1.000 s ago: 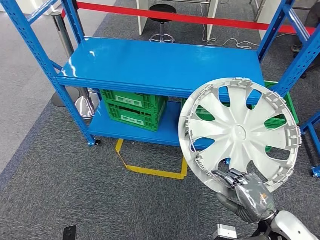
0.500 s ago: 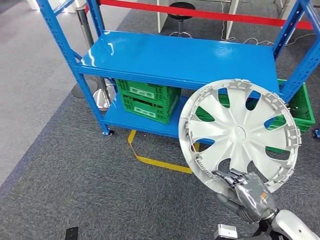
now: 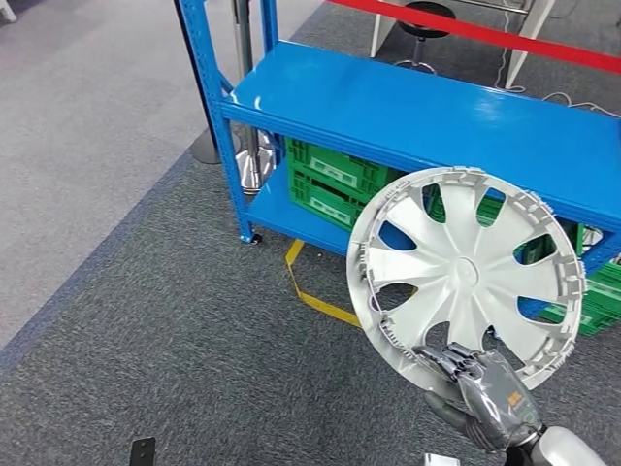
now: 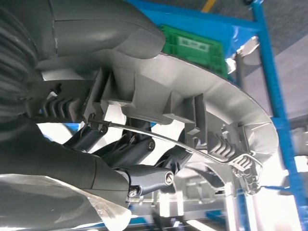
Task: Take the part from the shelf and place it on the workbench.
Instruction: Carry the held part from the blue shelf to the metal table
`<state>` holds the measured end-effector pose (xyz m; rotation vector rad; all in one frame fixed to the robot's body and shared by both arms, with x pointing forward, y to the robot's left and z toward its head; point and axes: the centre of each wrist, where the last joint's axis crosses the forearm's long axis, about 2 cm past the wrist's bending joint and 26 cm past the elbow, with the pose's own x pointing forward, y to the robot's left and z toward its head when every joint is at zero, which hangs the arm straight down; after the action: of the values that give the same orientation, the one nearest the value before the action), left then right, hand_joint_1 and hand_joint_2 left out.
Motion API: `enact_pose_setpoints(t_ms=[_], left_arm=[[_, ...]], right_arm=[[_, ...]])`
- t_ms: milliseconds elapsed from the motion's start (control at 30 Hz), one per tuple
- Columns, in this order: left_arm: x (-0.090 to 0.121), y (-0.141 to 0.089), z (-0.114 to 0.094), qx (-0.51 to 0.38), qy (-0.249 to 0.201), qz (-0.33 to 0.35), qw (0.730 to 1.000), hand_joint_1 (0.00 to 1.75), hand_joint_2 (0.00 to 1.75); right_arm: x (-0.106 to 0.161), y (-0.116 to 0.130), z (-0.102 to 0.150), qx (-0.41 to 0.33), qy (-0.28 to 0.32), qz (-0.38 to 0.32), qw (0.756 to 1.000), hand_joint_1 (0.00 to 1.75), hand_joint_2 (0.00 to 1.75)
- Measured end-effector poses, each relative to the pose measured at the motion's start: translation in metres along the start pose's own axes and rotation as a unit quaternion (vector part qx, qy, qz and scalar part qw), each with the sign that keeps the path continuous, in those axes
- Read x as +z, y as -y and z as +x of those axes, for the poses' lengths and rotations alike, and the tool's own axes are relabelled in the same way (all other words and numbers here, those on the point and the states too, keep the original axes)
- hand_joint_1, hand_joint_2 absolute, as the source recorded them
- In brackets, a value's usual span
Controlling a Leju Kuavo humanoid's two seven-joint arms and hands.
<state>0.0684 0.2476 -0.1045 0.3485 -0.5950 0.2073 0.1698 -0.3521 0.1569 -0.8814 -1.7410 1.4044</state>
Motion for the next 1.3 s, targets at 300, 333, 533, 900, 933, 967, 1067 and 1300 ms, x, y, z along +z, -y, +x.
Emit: enact_pose_setpoints(t_ms=[300,333,533,900,933,967,1067,1300], left_arm=[[0.003,0.003,-0.003,-0.001,0.003,-0.004,1.000,0.00,1.75],[0.004,0.002,-0.005,-0.002,0.001,-0.003,1.000,0.00,1.75],[0.005,0.000,-0.009,-0.006,-0.003,0.005,1.000,0.00,1.75],[0.008,-0.004,-0.016,0.004,-0.029,0.031,0.999,0.00,1.75],[0.008,-0.004,-0.016,0.006,-0.030,0.032,0.999,0.00,1.75],[0.008,-0.004,-0.016,0.008,-0.030,0.034,0.999,0.00,1.75],[0.007,-0.004,-0.015,0.014,-0.030,0.036,0.999,0.00,1.75],[0.007,-0.006,-0.016,0.025,-0.027,0.040,0.999,0.00,1.75]], right_arm=[[-0.011,0.001,-0.001,-0.007,0.027,0.009,1.000,1.75,1.75],[-0.011,0.001,-0.001,-0.007,0.028,0.009,1.000,1.75,1.75],[-0.018,0.002,-0.003,-0.006,0.043,0.013,0.999,1.75,1.75],[-0.076,0.006,-0.017,-0.011,0.093,0.017,0.995,1.75,1.75],[-0.083,0.006,-0.017,-0.013,0.096,0.016,0.995,1.75,1.75],[-0.089,0.006,-0.017,-0.015,0.098,0.015,0.995,1.75,1.75],[-0.102,0.002,-0.017,-0.019,0.101,0.020,0.994,1.75,1.75],[-0.124,-0.003,-0.013,-0.028,0.115,0.026,0.993,1.75,1.75]])
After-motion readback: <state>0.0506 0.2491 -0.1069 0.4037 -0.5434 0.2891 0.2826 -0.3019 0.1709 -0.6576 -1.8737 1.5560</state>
